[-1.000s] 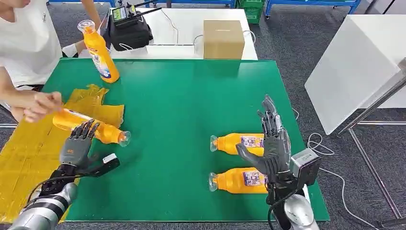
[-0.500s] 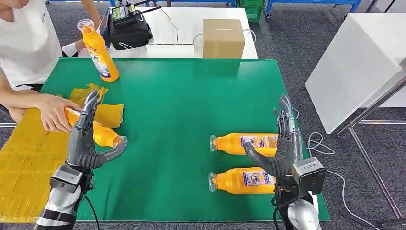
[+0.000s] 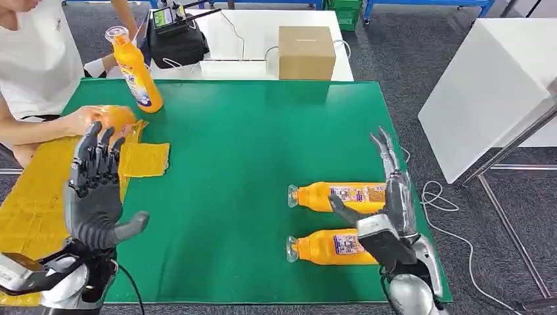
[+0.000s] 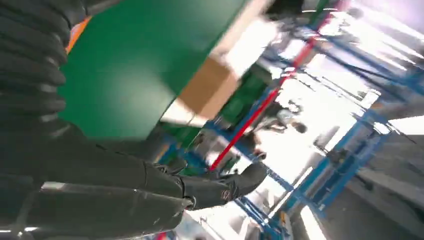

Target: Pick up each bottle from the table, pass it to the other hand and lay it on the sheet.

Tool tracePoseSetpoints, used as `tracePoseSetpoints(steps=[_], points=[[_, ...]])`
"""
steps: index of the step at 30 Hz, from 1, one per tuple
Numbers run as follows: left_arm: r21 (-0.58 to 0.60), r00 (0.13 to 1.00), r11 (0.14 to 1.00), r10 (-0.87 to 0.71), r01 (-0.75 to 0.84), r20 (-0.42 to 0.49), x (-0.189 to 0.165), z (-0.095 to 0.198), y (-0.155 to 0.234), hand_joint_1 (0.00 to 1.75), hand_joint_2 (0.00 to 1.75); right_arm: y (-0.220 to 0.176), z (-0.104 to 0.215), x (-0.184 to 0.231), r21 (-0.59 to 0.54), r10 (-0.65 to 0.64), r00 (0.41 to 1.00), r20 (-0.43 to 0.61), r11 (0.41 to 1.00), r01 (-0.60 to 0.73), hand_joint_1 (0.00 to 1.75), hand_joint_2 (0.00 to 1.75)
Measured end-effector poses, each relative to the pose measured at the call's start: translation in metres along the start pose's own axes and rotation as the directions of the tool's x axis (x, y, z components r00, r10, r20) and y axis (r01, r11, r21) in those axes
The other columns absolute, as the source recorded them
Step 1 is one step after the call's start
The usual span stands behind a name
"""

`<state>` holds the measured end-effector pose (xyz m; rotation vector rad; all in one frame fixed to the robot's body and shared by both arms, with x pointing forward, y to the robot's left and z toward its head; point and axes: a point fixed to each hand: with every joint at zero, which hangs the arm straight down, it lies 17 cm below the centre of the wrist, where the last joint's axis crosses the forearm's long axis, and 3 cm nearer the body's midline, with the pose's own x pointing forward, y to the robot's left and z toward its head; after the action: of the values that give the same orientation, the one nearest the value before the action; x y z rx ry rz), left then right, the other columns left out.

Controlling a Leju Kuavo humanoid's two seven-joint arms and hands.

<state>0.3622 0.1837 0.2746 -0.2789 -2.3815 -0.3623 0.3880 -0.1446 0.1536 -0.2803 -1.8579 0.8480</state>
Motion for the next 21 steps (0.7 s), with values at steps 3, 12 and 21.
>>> tracePoseSetpoints(steps=[3, 12, 21], points=[[-0.015, 0.997, 0.997, 0.073, -0.074, -0.006, 0.001, 0.001, -0.014, 0.00, 1.75, -0.010, 0.003, -0.050, 0.154, 0.253, 0.965, -0.071, 0.958, -0.240, 0.00, 1.75], [-0.010, 0.981, 0.981, 0.192, -0.192, 0.012, 0.006, -0.009, -0.038, 0.00, 1.75, -0.048, -0.013, -0.132, 0.380, 0.528, 0.843, -0.097, 0.803, -0.459, 0.00, 1.75], [0.007, 0.975, 0.975, 0.221, -0.221, -0.032, -0.012, -0.008, -0.039, 0.00, 1.75, -0.052, -0.007, -0.161, 0.461, 0.553, 0.824, -0.119, 0.766, -0.448, 0.00, 1.75]])
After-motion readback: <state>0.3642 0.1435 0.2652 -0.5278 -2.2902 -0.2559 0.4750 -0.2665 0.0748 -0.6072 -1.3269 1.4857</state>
